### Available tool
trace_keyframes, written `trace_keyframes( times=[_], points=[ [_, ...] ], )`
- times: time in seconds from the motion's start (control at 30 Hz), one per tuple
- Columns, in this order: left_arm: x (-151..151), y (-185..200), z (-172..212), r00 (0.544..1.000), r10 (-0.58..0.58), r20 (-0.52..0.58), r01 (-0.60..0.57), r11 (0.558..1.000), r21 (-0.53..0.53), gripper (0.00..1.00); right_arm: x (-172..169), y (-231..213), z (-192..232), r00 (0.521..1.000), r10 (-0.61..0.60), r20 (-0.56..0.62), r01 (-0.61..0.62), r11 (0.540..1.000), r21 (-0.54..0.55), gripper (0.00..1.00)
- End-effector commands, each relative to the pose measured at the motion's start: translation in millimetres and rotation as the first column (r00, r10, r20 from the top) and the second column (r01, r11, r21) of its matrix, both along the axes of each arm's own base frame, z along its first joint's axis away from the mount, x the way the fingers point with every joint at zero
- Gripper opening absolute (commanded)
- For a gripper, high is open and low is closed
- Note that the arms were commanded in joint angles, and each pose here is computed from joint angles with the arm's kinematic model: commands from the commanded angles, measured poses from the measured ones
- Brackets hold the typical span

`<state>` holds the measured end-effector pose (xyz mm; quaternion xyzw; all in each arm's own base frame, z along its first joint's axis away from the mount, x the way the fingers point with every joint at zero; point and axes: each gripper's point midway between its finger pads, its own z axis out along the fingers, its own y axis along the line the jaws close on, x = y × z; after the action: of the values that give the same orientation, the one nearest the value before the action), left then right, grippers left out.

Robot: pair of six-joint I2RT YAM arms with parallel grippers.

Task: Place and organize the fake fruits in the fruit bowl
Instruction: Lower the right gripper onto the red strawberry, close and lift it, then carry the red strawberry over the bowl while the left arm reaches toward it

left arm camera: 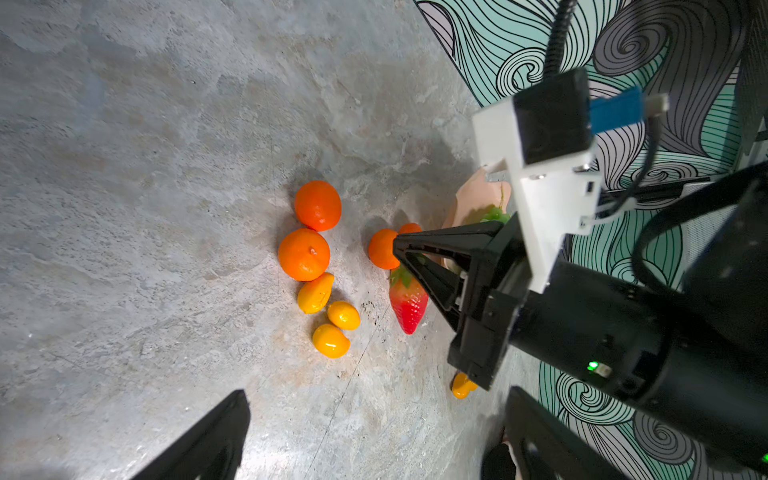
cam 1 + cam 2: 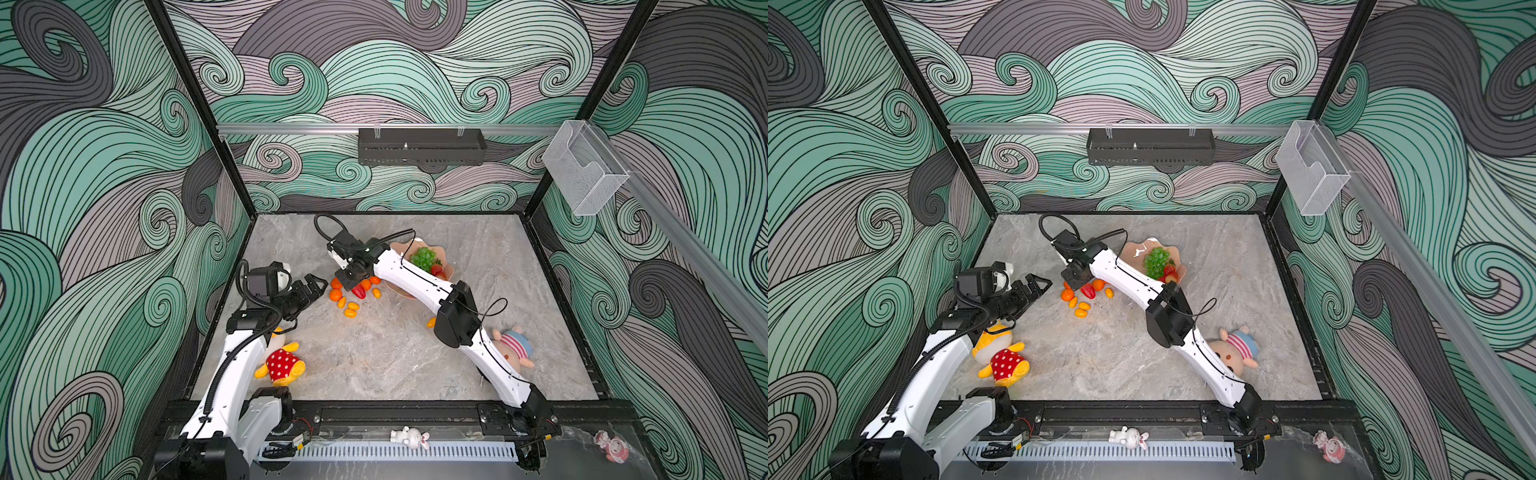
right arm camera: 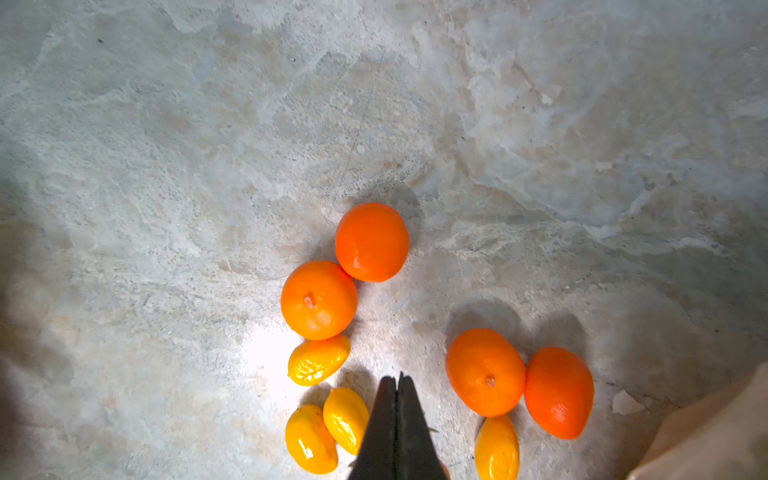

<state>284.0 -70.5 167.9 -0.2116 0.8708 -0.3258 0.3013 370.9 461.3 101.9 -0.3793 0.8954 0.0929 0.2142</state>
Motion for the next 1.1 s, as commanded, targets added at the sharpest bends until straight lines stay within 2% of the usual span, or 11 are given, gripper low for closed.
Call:
trace_keyframes(
  times=[0.0,0.27,0.6,0.8,1.07],
  points=[
    [0,-10,11,0.999,-0.045,0.024,0.045,0.999,0.0,0.98,-3,-10,20,1.0,-0.026,-0.005,0.026,0.999,0.019,0.0],
    [4,-41,11,0.992,-0.115,0.051,0.114,0.993,0.029,0.98,-6,-38,44,0.998,-0.066,0.02,0.065,0.997,0.035,0.0],
    [14,-105,16,0.959,-0.27,0.084,0.263,0.961,0.083,0.99,4,-117,53,0.98,-0.196,0.029,0.196,0.98,0.022,0.0],
    [19,-137,13,0.939,-0.335,0.081,0.326,0.939,0.104,0.99,16,-168,44,0.961,-0.277,0.014,0.277,0.961,-0.006,0.0],
    [28,-183,14,0.907,-0.413,0.083,0.4,0.906,0.136,0.98,25,-205,22,0.952,-0.305,0.026,0.306,0.947,-0.099,0.0]
  ],
)
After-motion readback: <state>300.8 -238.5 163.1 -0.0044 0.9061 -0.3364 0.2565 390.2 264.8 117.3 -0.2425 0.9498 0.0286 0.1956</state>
